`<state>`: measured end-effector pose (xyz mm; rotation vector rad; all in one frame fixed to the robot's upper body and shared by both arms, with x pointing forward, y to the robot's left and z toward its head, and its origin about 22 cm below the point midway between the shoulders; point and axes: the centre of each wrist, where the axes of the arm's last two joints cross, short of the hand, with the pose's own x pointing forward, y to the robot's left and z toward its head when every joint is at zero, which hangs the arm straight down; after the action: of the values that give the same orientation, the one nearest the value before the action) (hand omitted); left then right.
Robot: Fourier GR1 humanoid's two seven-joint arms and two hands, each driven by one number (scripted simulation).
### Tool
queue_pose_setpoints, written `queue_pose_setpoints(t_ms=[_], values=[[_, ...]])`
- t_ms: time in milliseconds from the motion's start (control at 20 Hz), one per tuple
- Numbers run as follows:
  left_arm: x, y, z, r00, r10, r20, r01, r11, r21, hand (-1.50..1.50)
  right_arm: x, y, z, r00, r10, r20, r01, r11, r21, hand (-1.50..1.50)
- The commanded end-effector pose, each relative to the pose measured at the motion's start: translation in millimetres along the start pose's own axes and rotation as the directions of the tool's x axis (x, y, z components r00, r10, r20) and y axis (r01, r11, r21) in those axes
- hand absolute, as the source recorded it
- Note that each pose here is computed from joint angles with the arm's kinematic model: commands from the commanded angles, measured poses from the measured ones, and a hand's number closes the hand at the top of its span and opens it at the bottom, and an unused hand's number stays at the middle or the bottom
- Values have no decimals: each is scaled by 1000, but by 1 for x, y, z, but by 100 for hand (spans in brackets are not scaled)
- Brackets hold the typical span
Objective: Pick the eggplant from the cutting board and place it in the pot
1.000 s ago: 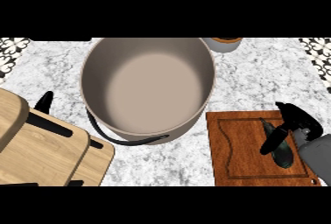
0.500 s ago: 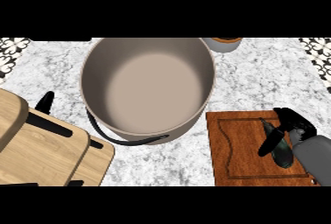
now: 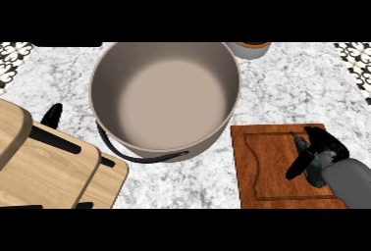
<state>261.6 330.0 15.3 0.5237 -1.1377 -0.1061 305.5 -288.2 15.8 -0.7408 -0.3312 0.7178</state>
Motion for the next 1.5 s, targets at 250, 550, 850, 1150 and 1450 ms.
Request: queue_pose_setpoints(t_ms=[250, 550, 850, 1150, 1450], values=[[0, -10, -4, 1000, 15, 14, -15, 1000, -10, 0, -3, -3, -8, 1000, 1, -20, 0, 999, 40, 150], [12, -1, 15, 999, 14, 48, -14, 1000, -5, 0, -25, 3, -24, 996, 80, 28, -76, 990, -116, 150], [10, 3, -1, 1000, 0, 8, 0, 1000, 8, 0, 13, -1, 0, 990, 130, 45, -118, 971, -207, 150], [1, -13, 8, 1000, 5, 10, -6, 1000, 27, 0, 7, 20, 40, 957, 179, 229, -88, 930, -357, 150], [-3, 10, 8, 1000, 7, -4, -6, 1000, 27, 0, -19, 27, 97, 886, 270, 378, -5, 820, -573, 150]])
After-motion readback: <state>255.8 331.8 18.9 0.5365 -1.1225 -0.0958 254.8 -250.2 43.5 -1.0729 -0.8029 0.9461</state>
